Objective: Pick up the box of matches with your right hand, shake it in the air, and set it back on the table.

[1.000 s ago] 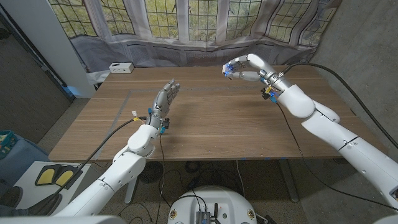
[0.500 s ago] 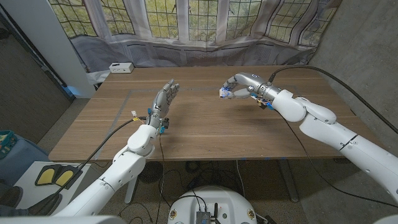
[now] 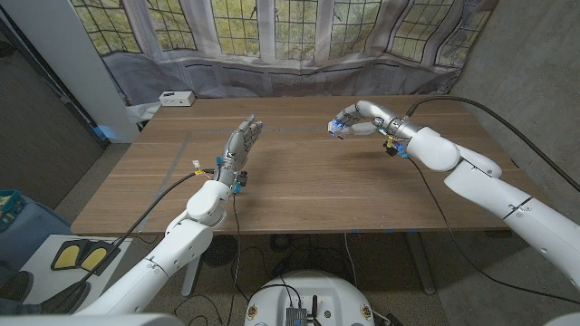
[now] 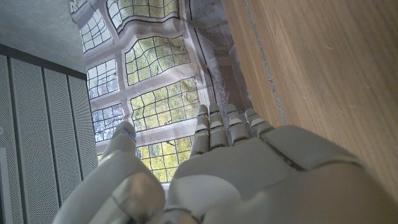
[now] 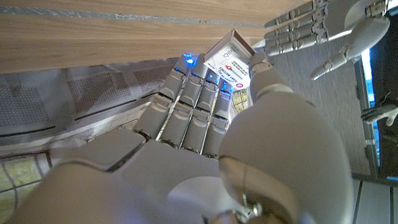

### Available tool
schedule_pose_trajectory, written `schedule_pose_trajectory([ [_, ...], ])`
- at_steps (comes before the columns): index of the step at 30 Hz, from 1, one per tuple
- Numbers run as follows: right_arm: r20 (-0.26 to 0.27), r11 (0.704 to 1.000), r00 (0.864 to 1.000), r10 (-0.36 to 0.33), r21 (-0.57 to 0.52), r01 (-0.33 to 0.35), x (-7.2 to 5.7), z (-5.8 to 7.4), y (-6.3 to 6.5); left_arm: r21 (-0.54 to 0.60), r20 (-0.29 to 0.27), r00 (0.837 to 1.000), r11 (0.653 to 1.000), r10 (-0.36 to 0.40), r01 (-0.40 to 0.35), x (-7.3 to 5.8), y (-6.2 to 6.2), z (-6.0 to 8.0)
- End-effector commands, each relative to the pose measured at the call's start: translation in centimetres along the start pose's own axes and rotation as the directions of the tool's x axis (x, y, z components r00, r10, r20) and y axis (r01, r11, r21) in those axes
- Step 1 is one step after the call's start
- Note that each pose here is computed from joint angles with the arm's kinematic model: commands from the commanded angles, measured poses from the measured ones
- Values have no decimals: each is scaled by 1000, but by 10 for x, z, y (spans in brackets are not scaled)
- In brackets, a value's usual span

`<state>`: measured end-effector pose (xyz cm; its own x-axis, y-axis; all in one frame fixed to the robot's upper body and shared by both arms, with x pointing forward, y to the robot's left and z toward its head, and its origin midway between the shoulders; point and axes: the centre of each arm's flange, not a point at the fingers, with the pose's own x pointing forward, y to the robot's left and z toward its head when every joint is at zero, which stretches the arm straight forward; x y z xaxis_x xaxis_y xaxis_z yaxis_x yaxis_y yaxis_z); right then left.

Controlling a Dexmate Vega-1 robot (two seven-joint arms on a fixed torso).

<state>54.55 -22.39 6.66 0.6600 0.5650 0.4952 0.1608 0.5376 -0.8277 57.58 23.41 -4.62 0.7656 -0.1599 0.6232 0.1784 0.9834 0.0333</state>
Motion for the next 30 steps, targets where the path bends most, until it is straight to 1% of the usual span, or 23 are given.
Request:
schedule_pose_trajectory([
  [1,-4,879,951,-311,380,289,-22,-25,-35,6,-1,1000,1000,-6,6,1,-2,2],
  [2,-9,852,942,-336,424,307,-25,-28,-38,7,0,1000,1000,-6,6,1,-2,2],
  [3,-21,800,927,-375,498,335,-29,-34,-43,8,-1,1000,1000,-7,7,2,-2,3],
  [4,-20,798,927,-375,501,334,-29,-34,-43,8,-1,1000,1000,-6,6,2,-2,3],
  [5,-36,754,908,-418,543,369,-34,-39,-49,9,-1,1000,1000,-10,10,3,-3,3],
  [7,-48,715,890,-454,577,396,-39,-44,-56,12,-2,1000,1000,-14,14,5,-4,3],
  [8,-47,714,890,-454,577,395,-39,-44,-56,12,-2,1000,1000,-14,14,5,-4,3],
  [9,-67,665,871,-487,618,419,-44,-48,-61,12,0,1000,1000,-17,17,6,-5,4],
  [10,-73,640,863,-500,640,425,-47,-51,-64,12,1,1000,1000,-18,18,7,-5,4],
  [13,-108,547,835,-539,710,444,-54,-60,-70,11,2,1000,1000,-25,25,10,-7,3],
  [15,-136,474,819,-557,758,448,-59,-67,-72,10,1,1000,1000,-27,27,11,-8,3],
  [19,-193,320,783,-591,836,447,-70,-83,-77,8,2,1000,1000,-27,27,12,-8,2],
  [21,-226,235,763,-605,865,443,-75,-91,-78,7,3,1000,1000,-27,27,13,-8,2],
  [22,-242,188,755,-610,881,434,-77,-96,-78,8,4,1000,1000,-26,26,13,-8,2],
  [24,-279,81,736,-617,908,412,-81,-105,-78,6,4,1000,1000,-25,25,14,-8,2],
  [26,-311,-19,720,-621,924,382,-85,-115,-76,6,3,1000,1000,-25,25,14,-8,2],
  [30,-378,-218,684,-624,925,312,-91,-133,-71,6,3,1000,1000,-23,23,14,-7,2],
])
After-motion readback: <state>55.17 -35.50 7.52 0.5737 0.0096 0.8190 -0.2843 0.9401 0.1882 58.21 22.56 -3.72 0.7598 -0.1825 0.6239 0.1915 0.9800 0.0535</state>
